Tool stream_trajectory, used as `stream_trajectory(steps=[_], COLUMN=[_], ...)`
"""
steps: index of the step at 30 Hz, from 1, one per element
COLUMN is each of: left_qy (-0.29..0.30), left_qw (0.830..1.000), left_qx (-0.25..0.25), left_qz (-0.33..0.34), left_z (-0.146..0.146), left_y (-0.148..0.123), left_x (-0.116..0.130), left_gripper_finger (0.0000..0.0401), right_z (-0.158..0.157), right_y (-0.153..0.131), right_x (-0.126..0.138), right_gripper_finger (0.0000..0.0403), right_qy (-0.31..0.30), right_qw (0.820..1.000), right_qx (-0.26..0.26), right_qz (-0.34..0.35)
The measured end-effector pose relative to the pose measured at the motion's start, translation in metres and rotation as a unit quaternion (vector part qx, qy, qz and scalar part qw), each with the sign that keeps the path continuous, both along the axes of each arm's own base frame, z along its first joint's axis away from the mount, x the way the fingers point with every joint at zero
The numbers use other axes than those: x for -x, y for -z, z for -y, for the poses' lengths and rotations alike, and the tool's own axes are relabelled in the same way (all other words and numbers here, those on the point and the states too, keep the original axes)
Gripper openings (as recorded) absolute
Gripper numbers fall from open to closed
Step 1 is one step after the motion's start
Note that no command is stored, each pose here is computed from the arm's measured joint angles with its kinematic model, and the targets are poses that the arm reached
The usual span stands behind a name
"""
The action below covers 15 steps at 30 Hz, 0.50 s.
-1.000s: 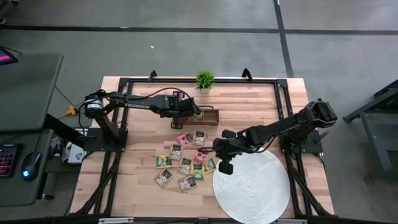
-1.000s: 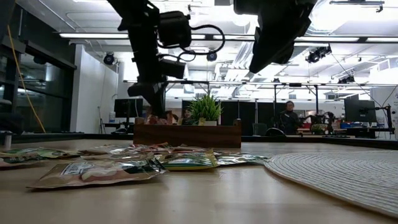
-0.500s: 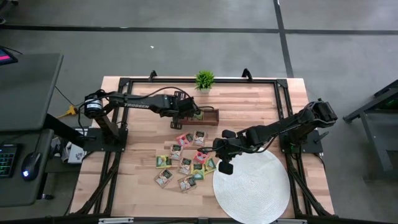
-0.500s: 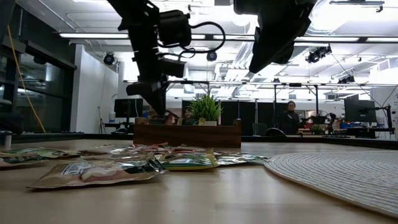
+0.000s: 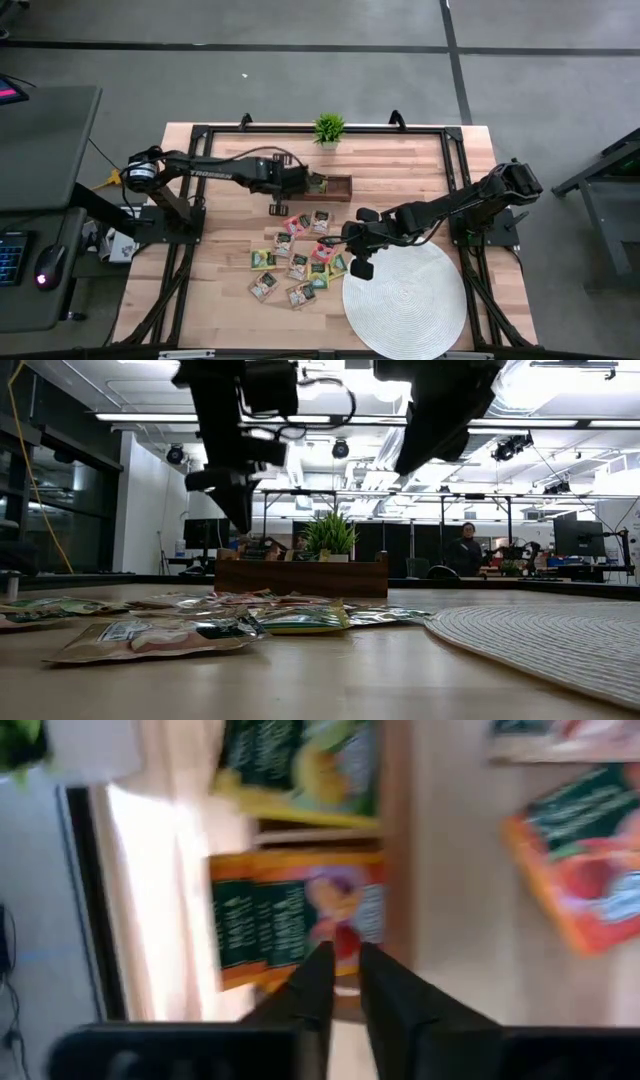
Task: Pick & Place Tea
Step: Put the orange tea bag into the left section of the wooden organizer
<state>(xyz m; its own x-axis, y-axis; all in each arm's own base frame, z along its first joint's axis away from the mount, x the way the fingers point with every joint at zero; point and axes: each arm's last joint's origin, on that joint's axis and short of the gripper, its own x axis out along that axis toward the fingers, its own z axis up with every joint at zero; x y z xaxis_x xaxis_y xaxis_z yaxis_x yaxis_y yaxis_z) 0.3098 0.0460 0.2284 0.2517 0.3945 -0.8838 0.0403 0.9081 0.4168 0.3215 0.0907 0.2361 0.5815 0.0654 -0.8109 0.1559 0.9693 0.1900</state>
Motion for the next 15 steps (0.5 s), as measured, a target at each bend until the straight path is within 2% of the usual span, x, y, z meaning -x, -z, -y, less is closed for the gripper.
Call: stream_trajectory(steps=[3,7,12,15], left_qy=[0.008,-0.016,-0.047,-0.059], left_qw=[1.000,0.999,0.995,0.992], left_qx=[0.008,0.032,0.075,0.091], left_qz=[0.007,0.022,0.043,0.063], left_z=[0.017,0.038,0.067,0.083], left_y=[-0.003,0.002,0.025,0.036], left_x=[0.001,0.002,0.010,0.017], left_gripper_finger=[0.0007,0.0003,0.0001,0.0001], right_z=[0.001,0.003,0.010,0.012], right_y=[-0.003,-0.008,-0.009,-0.003], right_x=[-0.004,-0.010,-0.017,-0.023], right_gripper_finger=[0.0000,0.0000,0.0002,0.0002], right_qy=[0.011,0.037,0.067,0.064], right_qw=[1.000,0.997,0.994,0.993], right_qx=[0.010,0.014,0.000,-0.009], right_qz=[0.027,0.067,0.090,0.094])
